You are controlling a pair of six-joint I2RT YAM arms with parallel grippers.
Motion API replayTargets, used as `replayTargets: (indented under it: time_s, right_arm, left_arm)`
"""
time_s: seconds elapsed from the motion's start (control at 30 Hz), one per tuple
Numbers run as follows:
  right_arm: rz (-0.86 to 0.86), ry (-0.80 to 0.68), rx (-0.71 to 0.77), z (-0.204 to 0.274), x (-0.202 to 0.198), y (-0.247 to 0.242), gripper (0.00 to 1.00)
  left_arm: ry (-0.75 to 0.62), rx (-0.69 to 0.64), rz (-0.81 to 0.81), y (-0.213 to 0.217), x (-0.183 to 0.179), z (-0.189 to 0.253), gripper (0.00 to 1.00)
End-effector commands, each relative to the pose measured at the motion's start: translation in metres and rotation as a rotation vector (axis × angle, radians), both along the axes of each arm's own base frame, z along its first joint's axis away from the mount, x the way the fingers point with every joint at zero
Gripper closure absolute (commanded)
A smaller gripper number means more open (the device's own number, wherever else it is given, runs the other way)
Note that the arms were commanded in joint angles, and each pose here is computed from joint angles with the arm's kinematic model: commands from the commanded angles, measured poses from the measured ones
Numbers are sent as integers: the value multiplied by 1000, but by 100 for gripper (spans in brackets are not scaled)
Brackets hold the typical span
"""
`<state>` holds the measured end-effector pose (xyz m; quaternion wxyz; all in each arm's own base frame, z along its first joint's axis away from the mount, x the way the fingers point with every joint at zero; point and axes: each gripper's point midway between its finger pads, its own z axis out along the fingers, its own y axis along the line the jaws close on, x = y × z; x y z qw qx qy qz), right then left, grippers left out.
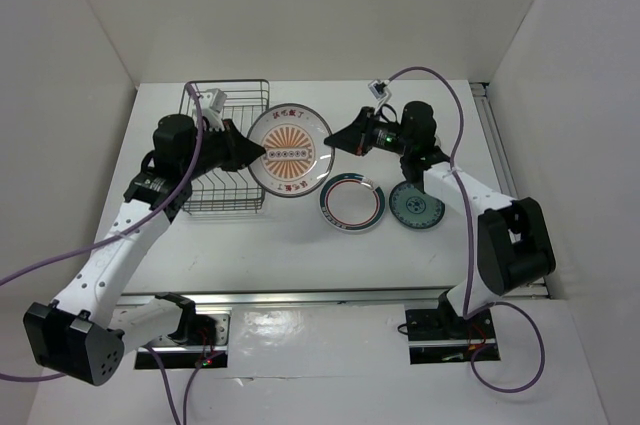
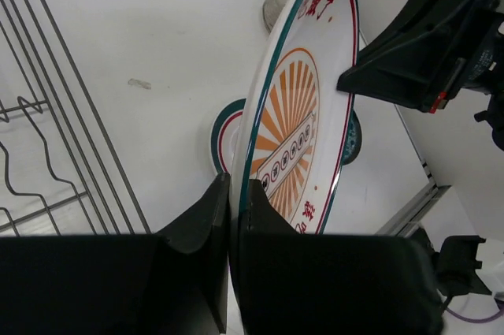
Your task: Load the plates into the dish rack
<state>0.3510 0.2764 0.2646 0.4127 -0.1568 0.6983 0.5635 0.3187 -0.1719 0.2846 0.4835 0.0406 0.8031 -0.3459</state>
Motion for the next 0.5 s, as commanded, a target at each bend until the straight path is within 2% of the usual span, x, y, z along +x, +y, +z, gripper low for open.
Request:
replayTargets:
  time_s: [0.0, 0.03, 0.07, 0.1, 0.13, 0.2, 0.23, 0.27, 0.33, 0.47]
  right_arm:
    - [14, -114, 45, 40, 1, 5, 99]
    - [14, -122, 35, 38, 1, 4, 97]
    - [2, -131, 31, 37, 4, 4, 91]
    - [-12, -109, 24, 34, 6, 3, 61]
    - [-12, -120, 19, 33, 6, 3, 38]
    - [-40, -99, -7, 25, 11, 1, 13]
    - [-54, -90, -19, 21, 13, -1, 5]
    - [-68, -93, -40, 16, 15, -2, 0]
    - [-147, -48, -92, 2, 24, -10, 0]
    - [-231, -61, -143, 2, 30, -23, 0]
  left_arm:
    - [-89, 21, 23, 5, 7, 18, 95]
    - [-74, 21, 37, 6, 8, 16, 100]
    - [-85, 24, 60, 10, 8, 19, 100]
    - [-86, 27, 70, 12, 9, 19, 100]
    - [-101, 26, 82, 14, 8, 23, 100]
    - [-113, 51, 133, 24, 10, 24, 100]
    - [-119, 69, 160, 29, 12, 26, 100]
    - [-144, 95, 227, 41, 16, 35, 100]
    - [-155, 139, 299, 56, 19, 46, 100]
    - [-171, 271, 468, 93, 36, 52, 100]
